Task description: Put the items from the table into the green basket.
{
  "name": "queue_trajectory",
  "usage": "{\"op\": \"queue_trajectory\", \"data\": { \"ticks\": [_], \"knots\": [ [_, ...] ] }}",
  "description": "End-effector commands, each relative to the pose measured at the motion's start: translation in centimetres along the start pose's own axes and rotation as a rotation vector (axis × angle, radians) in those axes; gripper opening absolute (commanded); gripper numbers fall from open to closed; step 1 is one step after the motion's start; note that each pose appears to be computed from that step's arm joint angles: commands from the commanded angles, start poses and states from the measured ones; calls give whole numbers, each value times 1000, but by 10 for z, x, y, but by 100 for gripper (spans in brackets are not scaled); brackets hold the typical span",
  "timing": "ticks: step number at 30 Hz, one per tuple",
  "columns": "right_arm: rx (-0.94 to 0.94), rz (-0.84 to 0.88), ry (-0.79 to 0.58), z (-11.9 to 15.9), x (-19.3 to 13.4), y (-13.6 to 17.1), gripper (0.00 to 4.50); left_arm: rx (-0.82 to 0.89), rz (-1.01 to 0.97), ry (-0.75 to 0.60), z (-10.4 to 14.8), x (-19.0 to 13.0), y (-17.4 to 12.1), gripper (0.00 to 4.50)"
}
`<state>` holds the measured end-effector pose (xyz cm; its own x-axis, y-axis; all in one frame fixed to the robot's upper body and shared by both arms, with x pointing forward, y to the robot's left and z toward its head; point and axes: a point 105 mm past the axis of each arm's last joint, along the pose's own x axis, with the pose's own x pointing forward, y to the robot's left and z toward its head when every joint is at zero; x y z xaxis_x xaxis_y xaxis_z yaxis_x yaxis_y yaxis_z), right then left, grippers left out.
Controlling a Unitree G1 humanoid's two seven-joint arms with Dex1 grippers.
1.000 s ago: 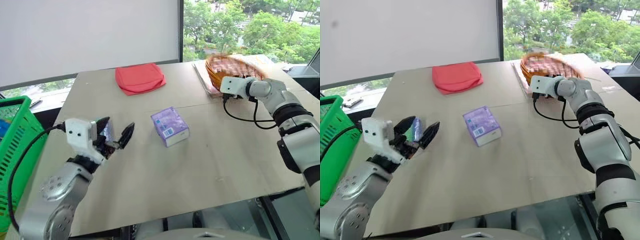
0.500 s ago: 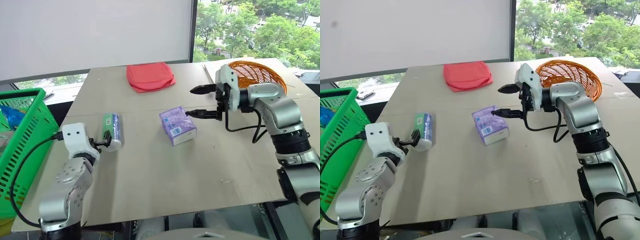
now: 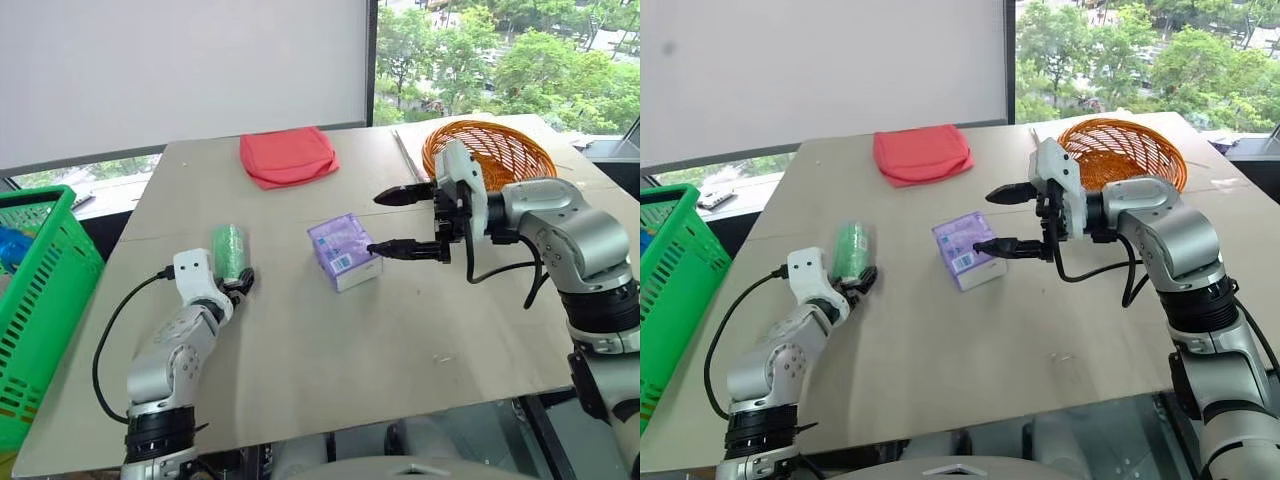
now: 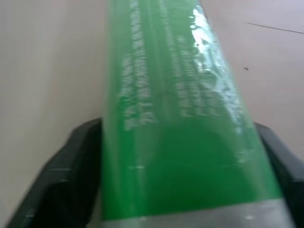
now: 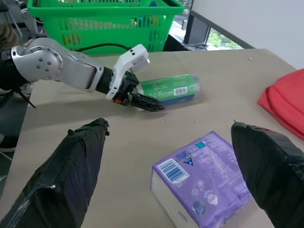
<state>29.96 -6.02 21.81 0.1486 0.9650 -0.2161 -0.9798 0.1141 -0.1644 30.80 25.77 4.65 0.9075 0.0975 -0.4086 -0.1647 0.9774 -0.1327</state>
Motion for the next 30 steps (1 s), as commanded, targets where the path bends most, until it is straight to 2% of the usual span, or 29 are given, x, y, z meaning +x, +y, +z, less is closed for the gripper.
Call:
{"op": "queue_trajectory", "data": {
  "ticks": [1,4,7,8,9,12,16,18,21,24,26,27,30],
  "knots": [
    [-42,-20,-34,14,-5,1,450,32,92,46,-12,-2,22,224],
    [-44,-23,-47,17,-5,0,450,104,141,-60,14,-5,30,207],
    [-43,-3,-95,27,-1,2,450,270,246,-224,64,-19,42,207],
    [-41,14,-120,32,0,4,450,267,294,-283,82,-26,49,207],
    [-35,43,-169,41,3,7,450,234,368,-342,103,-37,64,207],
    [-22,117,-292,63,6,16,450,324,605,-446,153,-76,108,207],
    [-5,163,-394,83,5,18,450,432,865,-549,206,-141,152,207],
    [4,179,-430,91,3,19,450,426,980,-584,225,-176,173,207],
    [21,188,-478,100,2,18,450,449,1093,-532,226,-206,202,207],
    [19,180,-480,100,3,17,450,386,1092,-444,203,-208,222,207],
    [14,169,-468,98,3,16,450,358,1059,-405,191,-203,224,207],
    [12,164,-463,97,3,16,450,350,1037,-388,186,-198,222,308],
    [10,156,-456,96,2,15,450,291,1016,-368,176,-189,223,437]
  ]
}}
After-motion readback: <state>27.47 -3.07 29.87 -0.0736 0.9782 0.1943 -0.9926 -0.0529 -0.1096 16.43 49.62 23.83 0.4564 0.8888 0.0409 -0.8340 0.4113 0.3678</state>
